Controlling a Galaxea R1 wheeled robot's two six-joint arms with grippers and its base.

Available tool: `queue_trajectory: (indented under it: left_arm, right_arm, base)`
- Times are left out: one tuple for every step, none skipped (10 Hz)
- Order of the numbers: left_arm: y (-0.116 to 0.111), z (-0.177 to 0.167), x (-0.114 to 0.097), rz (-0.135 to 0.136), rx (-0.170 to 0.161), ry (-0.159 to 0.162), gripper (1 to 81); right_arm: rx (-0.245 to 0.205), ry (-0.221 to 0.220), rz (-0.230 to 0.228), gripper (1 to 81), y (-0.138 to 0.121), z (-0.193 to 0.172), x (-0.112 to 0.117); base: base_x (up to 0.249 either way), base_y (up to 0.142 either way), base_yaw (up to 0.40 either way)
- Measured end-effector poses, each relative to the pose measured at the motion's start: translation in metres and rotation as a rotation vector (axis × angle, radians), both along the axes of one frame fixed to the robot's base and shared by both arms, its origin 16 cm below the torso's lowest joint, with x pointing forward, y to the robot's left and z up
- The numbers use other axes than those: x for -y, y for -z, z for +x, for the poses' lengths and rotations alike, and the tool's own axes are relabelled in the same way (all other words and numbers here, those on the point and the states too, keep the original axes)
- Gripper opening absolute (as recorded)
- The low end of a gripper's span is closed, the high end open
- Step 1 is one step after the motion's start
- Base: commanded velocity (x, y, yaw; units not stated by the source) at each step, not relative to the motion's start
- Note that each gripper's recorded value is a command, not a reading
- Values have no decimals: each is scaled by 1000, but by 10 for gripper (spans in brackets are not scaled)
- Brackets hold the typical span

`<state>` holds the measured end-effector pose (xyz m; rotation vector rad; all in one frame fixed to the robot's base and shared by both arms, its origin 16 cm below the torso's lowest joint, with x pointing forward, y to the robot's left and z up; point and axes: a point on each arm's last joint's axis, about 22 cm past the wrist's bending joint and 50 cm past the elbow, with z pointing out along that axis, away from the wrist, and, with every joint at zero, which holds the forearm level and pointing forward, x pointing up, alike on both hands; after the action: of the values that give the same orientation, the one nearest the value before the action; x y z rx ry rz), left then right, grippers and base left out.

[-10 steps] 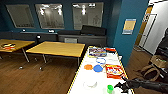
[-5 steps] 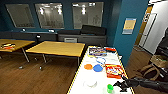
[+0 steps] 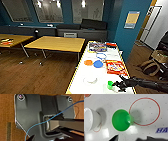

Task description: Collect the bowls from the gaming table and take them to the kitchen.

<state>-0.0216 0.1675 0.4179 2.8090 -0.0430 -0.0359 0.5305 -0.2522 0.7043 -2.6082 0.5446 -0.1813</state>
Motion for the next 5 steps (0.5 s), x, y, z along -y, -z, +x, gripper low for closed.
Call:
queue_trajectory:
  left_arm:
    - [0,0,0,0,0,0,811]
    - [0,1,0,0,1,0,811]
    - [0,0,0,0,0,0,811]
    - [0,0,0,0,0,0,811]
    - [0,1,0,0,1,0,811]
  right_arm:
    - [4,4,-3,811,-2,3,2]
    - [12,9,-10,811,-7,9,6]
    - [24,17,-20,811,-14,19,13]
    - [39,29,-30,811,-23,29,23]
    - [49,42,-41,811,-29,34,35]
  base:
    - [0,0,0]
    - [0,0,0]
    - [0,0,0]
    - [0,0,0]
    - [0,0,0]
